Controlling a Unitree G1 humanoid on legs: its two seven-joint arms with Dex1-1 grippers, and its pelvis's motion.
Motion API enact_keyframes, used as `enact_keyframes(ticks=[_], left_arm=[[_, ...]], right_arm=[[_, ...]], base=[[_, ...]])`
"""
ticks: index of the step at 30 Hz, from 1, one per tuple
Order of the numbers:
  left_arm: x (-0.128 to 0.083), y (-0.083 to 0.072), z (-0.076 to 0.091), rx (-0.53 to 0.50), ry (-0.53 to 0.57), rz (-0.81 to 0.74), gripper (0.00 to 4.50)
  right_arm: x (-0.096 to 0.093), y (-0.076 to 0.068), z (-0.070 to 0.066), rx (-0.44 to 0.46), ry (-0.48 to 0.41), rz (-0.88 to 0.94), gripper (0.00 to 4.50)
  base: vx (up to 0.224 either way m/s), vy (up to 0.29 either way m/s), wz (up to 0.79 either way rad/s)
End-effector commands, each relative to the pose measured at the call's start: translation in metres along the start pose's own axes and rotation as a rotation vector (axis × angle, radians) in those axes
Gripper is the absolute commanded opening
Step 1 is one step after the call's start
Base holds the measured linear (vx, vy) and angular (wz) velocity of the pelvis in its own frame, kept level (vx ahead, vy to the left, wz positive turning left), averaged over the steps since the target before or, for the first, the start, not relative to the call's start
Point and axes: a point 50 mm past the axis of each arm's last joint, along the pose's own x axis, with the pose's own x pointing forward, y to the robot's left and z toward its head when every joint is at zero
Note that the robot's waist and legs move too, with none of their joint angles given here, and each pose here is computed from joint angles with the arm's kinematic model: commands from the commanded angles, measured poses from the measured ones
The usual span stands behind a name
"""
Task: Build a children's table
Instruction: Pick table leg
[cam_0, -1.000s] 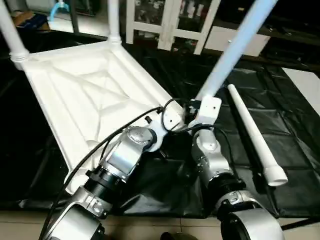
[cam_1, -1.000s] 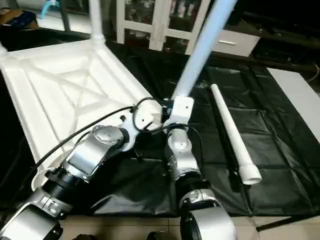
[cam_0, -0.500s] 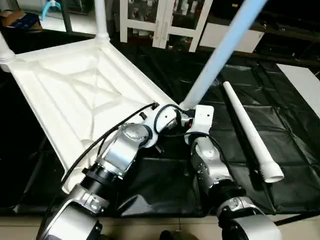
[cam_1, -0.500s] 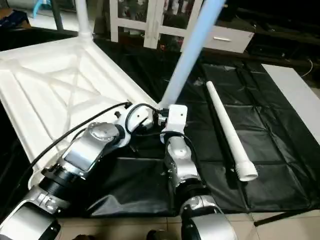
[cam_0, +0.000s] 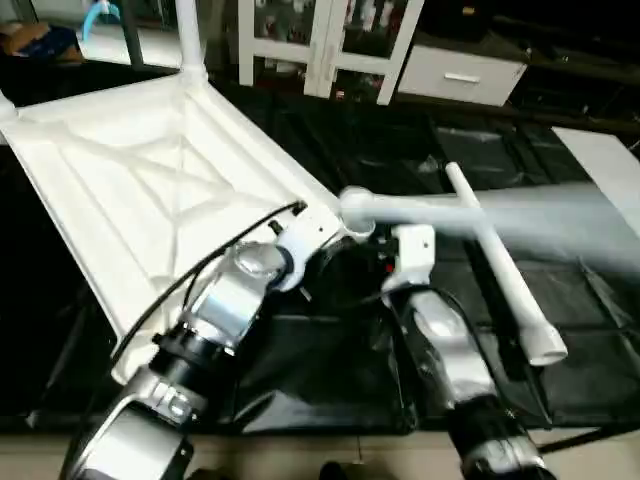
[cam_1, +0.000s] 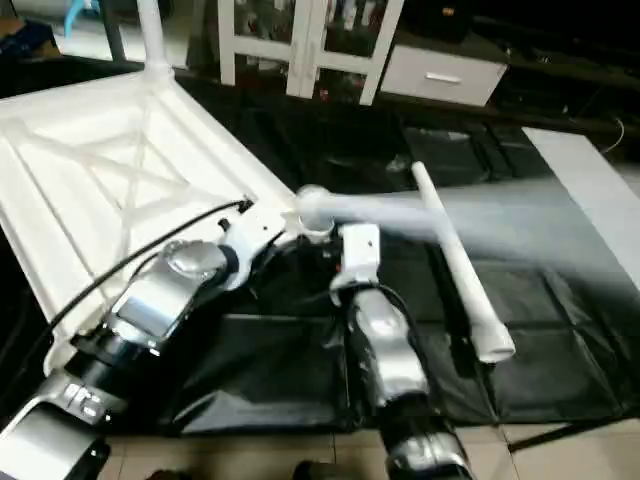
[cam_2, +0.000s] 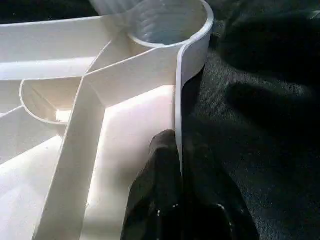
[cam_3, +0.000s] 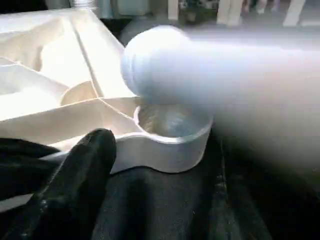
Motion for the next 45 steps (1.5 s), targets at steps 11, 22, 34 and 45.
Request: enact_keyframes(ticks=[11, 22, 34, 45], left_arm=[[-0.001, 0.002, -0.015, 0.021, 0.02, 0.003, 0.0], [-0.008, 0.011, -0.013, 0.044, -0.081, -0.027, 0.45], [-0.031, 0.028, 0.001, -0.04, -0.317, -0.005, 1.34], [-0.041, 0.053, -0.041, -0.574, -0.35, 0.502, 1.34]], right_arm=[[-0.017, -0.022, 0.003, 0.071, 0.033, -0.096, 4.03], [-0.015, -0.024, 0.014, 0.072, 0.018, -0.077, 4.09], [-0.009, -0.021, 0.033, 0.053, -0.045, -0.063, 4.09], [-0.008, -0.032, 0.036, 0.144, 0.024, -0.286, 4.09]], base=[[0.0, 0.0, 0.0], [0.0, 0.0, 0.0], [0.0, 0.0, 0.0], [0.0, 0.0, 0.0]])
